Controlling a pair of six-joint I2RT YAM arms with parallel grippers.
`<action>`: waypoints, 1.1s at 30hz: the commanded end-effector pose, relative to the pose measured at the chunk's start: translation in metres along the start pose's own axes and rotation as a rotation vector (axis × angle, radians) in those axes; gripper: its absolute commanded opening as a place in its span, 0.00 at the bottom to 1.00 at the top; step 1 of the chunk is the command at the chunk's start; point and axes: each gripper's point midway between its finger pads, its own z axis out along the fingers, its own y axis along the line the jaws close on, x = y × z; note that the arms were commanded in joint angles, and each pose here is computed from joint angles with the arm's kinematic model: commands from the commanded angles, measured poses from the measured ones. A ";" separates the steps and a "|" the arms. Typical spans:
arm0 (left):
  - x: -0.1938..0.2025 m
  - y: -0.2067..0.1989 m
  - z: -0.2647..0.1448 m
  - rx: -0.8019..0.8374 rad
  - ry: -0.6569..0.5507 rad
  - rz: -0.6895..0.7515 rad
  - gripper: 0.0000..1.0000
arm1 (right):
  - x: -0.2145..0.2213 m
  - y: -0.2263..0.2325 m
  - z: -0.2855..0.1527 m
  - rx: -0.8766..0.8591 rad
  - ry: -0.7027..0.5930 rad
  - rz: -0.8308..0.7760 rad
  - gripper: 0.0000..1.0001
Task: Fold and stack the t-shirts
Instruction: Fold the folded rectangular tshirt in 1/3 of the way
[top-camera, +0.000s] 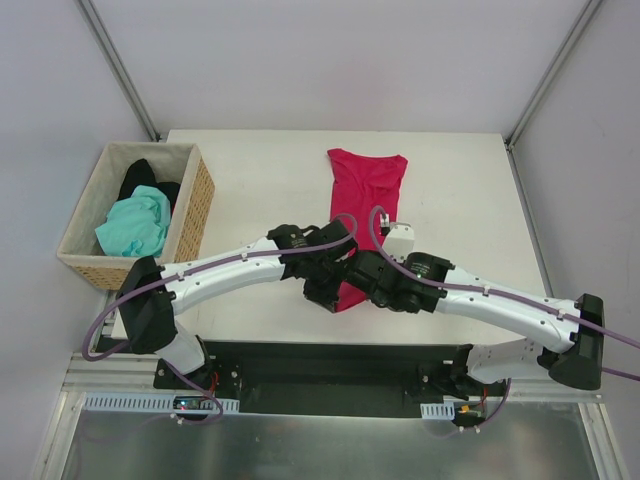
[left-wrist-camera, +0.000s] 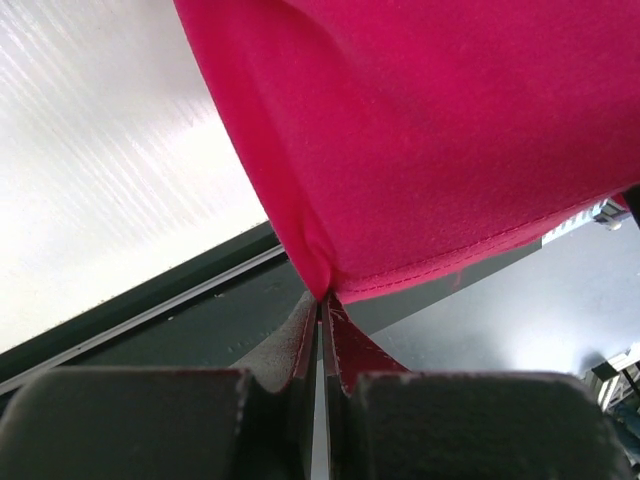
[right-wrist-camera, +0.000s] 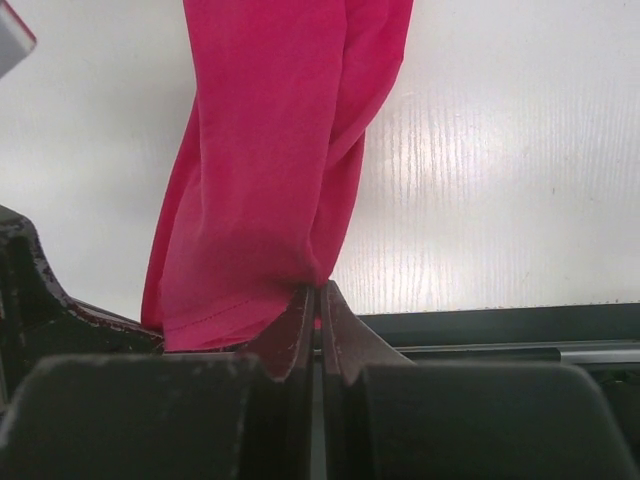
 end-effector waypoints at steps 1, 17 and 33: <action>-0.002 0.003 -0.019 -0.038 -0.034 -0.018 0.00 | -0.014 -0.008 -0.005 0.037 -0.056 0.008 0.01; -0.065 0.002 -0.036 -0.059 -0.112 0.065 0.00 | -0.044 0.000 0.002 0.092 -0.098 -0.002 0.01; -0.086 0.014 -0.019 -0.048 -0.058 0.056 0.00 | -0.025 -0.002 0.025 0.131 -0.007 0.004 0.01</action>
